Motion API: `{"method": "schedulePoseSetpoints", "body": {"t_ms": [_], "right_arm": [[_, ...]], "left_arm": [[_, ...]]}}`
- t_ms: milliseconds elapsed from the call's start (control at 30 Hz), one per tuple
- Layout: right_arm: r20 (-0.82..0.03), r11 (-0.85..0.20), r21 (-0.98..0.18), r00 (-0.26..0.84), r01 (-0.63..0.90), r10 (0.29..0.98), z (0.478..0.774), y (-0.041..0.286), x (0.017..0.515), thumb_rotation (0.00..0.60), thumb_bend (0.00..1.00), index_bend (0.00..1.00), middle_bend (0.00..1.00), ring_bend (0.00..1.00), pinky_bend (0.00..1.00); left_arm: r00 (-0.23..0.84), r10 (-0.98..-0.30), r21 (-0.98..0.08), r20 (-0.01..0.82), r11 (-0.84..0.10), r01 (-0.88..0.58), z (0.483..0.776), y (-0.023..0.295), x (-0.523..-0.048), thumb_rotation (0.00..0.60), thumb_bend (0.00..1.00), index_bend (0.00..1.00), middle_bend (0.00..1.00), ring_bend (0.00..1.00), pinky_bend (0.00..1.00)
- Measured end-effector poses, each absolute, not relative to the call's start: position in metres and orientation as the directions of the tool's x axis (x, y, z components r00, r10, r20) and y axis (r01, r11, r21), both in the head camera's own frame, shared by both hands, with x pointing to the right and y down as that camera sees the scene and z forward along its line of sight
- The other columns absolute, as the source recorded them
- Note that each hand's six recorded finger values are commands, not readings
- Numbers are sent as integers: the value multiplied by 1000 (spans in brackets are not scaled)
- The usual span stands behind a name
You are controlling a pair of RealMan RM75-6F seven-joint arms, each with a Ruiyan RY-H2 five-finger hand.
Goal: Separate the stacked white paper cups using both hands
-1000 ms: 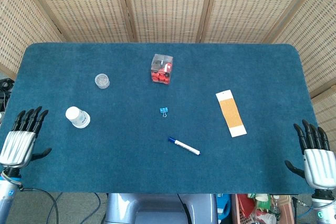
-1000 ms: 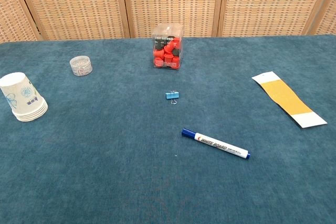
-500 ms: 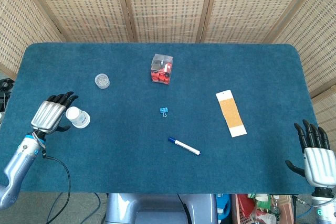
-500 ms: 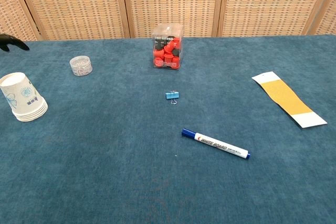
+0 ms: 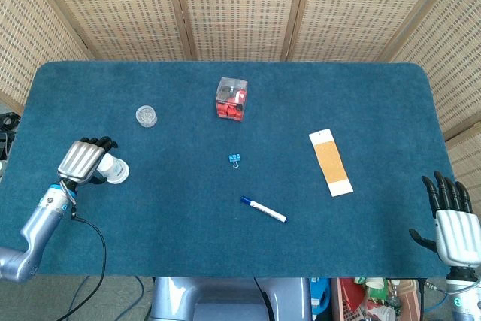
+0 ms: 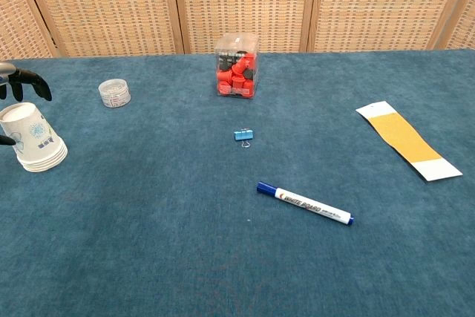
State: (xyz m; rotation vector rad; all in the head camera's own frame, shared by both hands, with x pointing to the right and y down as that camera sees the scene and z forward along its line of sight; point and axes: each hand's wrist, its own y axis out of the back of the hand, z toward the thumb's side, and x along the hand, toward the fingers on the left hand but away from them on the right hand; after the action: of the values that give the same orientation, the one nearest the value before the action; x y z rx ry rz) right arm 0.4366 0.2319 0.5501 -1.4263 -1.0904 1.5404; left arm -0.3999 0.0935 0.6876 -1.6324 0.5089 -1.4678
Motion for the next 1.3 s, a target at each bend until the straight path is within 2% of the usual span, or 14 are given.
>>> {"method": "schedulePoseSetpoints", "body": {"t_ms": [100, 233, 533, 633, 800, 933, 1067, 1167, 1300], "right_arm": [[-354, -353, -935, -92, 22, 931, 551, 232, 437, 600, 0, 0, 0, 0, 0], [-357, -356, -934, -95, 28, 929, 551, 232, 438, 600, 0, 0, 0, 0, 0], [-368, -366, -930, -97, 36, 925, 552, 231, 439, 600, 0, 0, 0, 0, 0], [-367, -365, -930, -93, 37, 926, 552, 231, 438, 600, 0, 0, 0, 0, 0], [-355, -353, -935, -74, 35, 932, 552, 230, 435, 600, 0, 0, 0, 0, 0], [-345, -343, -939, -55, 40, 937, 552, 229, 434, 600, 0, 0, 0, 0, 0], [-334, -333, -942, -16, 46, 942, 554, 227, 430, 600, 0, 7, 0, 0, 0], [-318, -319, -946, 30, 50, 948, 559, 225, 429, 600, 0, 53, 0, 0, 0], [-267, -274, -960, 121, 49, 956, 563, 219, 427, 600, 0, 143, 0, 0, 0]], "left_arm": [[223, -773, -803, 593, -548, 235, 689, 94, -400, 600, 59, 397, 369, 467, 457], [214, -779, -806, 589, -546, 230, 692, 93, -403, 600, 94, 455, 417, 513, 489], [200, -806, -830, 557, -530, 174, 685, 89, -409, 600, 123, 476, 434, 526, 499], [201, -823, -846, 532, -523, 100, 677, 86, -408, 600, 124, 481, 435, 526, 500], [217, -859, -836, 464, -506, -212, 656, 81, -398, 600, 123, 485, 436, 526, 500], [236, -877, -728, 418, -479, -490, 642, 79, -388, 600, 125, 485, 439, 526, 500], [257, -882, -546, 396, -451, -706, 635, 80, -372, 600, 124, 485, 445, 526, 500], [275, -870, -384, 409, -438, -813, 636, 82, -357, 600, 124, 485, 445, 526, 500], [324, -830, -194, 454, -447, -874, 648, 84, -329, 600, 125, 485, 445, 526, 499]]}}
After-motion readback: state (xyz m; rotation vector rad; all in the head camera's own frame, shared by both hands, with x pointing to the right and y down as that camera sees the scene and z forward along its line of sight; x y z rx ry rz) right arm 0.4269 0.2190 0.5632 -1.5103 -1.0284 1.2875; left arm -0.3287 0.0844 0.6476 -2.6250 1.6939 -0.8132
